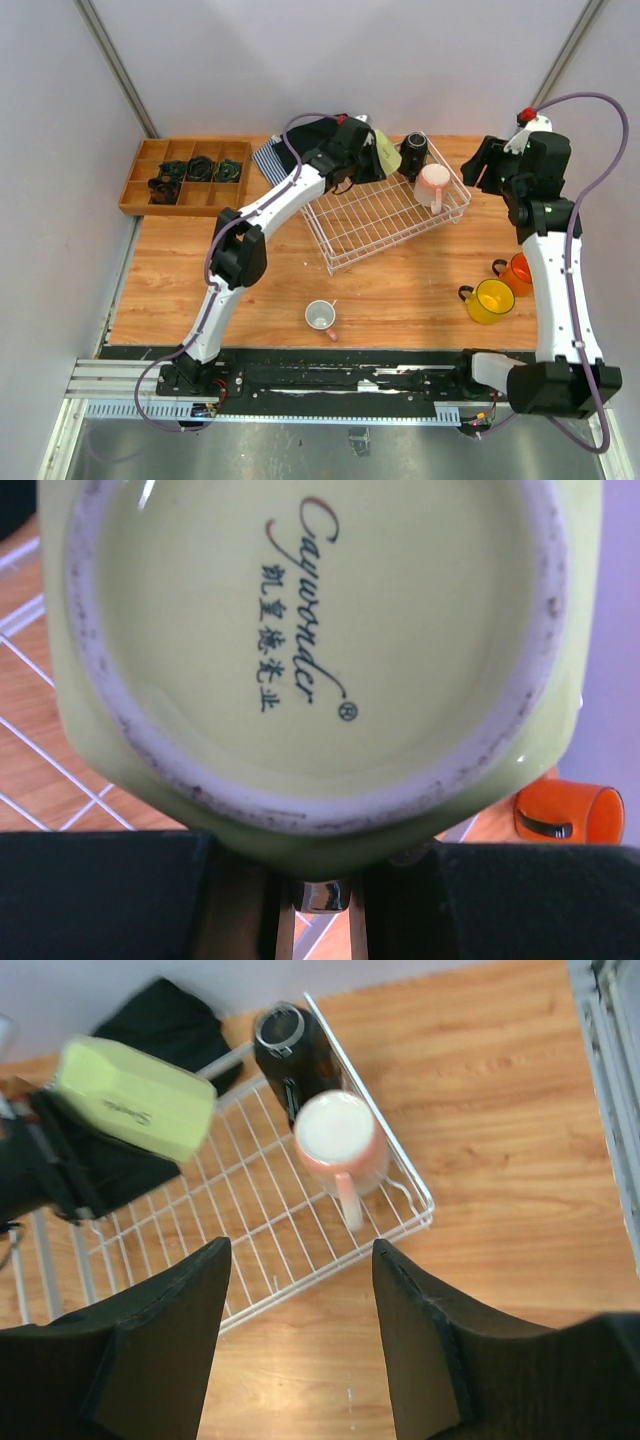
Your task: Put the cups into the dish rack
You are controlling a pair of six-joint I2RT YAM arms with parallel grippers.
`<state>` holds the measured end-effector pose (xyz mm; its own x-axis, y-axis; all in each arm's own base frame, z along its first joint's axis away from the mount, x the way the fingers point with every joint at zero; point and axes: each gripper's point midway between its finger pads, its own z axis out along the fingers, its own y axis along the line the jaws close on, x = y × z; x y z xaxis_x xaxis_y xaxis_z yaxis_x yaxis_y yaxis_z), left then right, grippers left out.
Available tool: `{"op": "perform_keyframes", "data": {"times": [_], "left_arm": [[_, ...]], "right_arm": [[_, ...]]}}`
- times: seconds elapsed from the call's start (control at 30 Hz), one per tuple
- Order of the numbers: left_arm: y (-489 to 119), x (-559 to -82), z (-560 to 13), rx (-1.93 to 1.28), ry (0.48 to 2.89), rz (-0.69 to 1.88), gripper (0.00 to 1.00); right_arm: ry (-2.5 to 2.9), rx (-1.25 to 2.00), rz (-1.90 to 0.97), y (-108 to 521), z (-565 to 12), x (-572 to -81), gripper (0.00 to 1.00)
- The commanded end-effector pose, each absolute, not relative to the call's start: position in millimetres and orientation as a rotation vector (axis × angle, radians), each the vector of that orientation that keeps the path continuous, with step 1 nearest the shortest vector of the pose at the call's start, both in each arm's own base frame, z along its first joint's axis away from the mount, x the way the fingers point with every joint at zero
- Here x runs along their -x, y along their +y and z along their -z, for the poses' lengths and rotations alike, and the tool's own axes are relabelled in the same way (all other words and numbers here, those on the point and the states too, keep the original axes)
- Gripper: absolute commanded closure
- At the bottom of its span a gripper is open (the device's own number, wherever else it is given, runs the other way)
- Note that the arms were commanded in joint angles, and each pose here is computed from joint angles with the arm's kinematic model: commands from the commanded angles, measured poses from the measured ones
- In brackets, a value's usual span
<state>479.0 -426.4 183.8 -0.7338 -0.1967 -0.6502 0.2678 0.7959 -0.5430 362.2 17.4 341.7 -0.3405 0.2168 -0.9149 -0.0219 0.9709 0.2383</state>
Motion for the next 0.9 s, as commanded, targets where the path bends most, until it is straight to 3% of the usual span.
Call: {"op": "perform_keyframes", "data": {"times": [0.0,0.33,0.87], "left_arm": [[-434,-498,-240,-0.074,2.069,0.801,0.99],[-433,-488,-196,-0.164,2.138,0.528,1.0],[-410,-484,-150,-0.199,2.242,0.305,0.99]], "right_arm": [[1.997,-0.142,-0.262,11,-317,-360,0.41],[2.031,-0.141,-0.273,13,-302,-363,0.41],[2.057,-0.134,-0.307,19,-283,-355,0.41]]}}
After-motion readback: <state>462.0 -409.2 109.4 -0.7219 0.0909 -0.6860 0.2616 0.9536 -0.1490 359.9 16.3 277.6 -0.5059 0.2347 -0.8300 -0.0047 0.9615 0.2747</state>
